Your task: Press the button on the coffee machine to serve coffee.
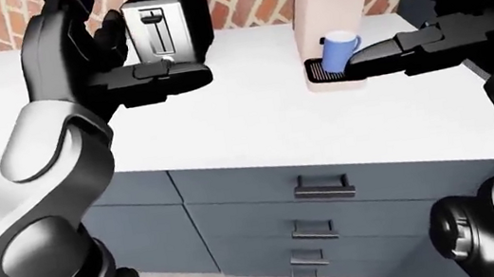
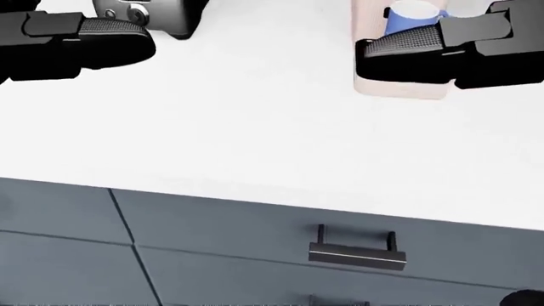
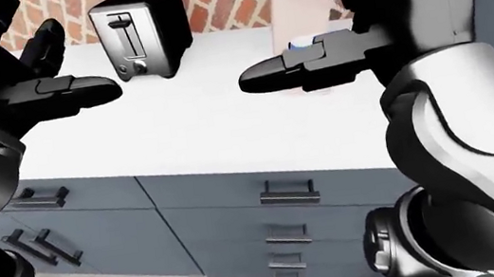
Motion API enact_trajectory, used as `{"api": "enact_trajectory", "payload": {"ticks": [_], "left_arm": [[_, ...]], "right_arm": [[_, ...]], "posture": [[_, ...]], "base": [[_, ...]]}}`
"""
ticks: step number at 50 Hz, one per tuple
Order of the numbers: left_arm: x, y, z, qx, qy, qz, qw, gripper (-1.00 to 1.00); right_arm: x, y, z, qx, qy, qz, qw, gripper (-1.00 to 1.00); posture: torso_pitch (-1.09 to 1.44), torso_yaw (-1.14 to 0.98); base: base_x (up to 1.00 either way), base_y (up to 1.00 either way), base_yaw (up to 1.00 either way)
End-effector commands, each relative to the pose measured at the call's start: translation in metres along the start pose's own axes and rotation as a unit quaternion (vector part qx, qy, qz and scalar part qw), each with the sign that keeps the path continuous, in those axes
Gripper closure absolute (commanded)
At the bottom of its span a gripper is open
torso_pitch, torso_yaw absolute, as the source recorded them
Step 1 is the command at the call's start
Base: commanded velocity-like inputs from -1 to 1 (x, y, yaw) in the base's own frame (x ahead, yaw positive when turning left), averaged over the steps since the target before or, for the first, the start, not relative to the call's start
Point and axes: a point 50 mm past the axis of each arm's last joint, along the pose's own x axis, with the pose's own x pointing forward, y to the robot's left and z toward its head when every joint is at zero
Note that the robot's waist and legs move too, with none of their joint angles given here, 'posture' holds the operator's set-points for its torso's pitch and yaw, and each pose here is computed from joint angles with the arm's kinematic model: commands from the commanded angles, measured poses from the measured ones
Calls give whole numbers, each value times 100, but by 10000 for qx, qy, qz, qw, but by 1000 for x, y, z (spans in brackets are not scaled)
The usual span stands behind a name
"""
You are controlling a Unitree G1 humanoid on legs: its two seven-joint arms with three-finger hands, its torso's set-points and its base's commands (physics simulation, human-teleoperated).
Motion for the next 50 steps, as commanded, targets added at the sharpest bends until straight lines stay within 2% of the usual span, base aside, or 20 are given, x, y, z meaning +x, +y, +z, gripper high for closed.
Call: {"api": "enact_trajectory", "payload": {"ticks": [1,50], "left_arm": [[1,2,8,-33,-200,73,9998,-100],[-1,2,12,-54,-230,67,9997,-100]], "right_arm": [[2,0,6,33,-159,-7,9999,-100],[1,0,6,9,-190,-34,9998,-100]], "posture": [[-3,0],[-3,0]], "base": [[0,0,0],[5,-15,0]]}}
